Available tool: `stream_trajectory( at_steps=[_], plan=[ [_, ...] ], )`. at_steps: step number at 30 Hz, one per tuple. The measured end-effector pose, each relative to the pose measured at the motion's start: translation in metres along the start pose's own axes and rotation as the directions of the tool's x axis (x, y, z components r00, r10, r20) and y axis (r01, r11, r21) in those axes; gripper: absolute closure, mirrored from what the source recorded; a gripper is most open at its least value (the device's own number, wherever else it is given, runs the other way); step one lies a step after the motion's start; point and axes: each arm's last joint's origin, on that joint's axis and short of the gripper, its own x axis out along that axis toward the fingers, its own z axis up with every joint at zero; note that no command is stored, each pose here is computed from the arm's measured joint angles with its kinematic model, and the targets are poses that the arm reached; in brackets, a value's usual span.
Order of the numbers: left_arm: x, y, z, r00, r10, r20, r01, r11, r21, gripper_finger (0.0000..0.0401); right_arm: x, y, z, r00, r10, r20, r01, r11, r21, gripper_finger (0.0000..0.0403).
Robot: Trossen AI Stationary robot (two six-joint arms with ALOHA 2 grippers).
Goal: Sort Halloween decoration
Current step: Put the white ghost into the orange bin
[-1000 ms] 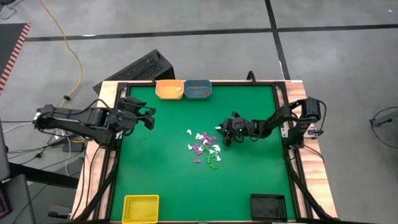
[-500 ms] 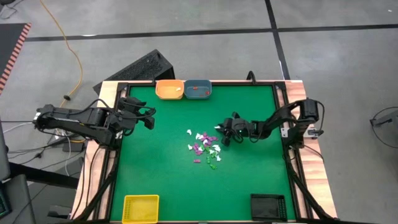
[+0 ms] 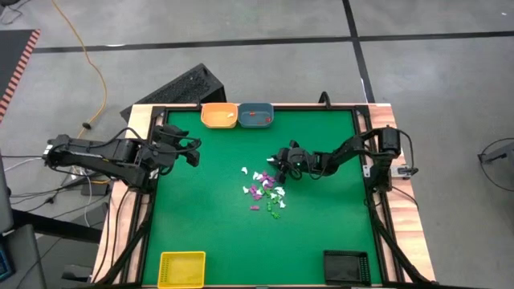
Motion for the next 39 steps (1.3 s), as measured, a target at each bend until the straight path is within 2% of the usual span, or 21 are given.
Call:
stream_trajectory(
  at_steps=[13, 27, 39],
  plan=[
    [0.000, 0.001, 0.001, 1.000, 0.021, 0.017, -0.021, 1.000, 0.007, 0.0170, 0.023, 0.001, 0.063, 0.997, -0.023, 0.077, 0.030, 0.995, -0.093, 0.0321],
    [0.000, 0.001, 0.001, 1.000, 0.018, 0.016, -0.018, 1.000, -0.003, 0.0170, 0.034, -0.029, 0.135, 0.960, -0.108, 0.259, 0.115, 0.993, -0.012, 0.0321],
    [-0.010, 0.011, 0.006, 0.999, -0.016, 0.039, 0.018, 0.998, -0.053, 0.0170, 0.088, -0.034, 0.179, 0.941, -0.112, 0.318, 0.128, 0.991, -0.028, 0.0321]
  ],
)
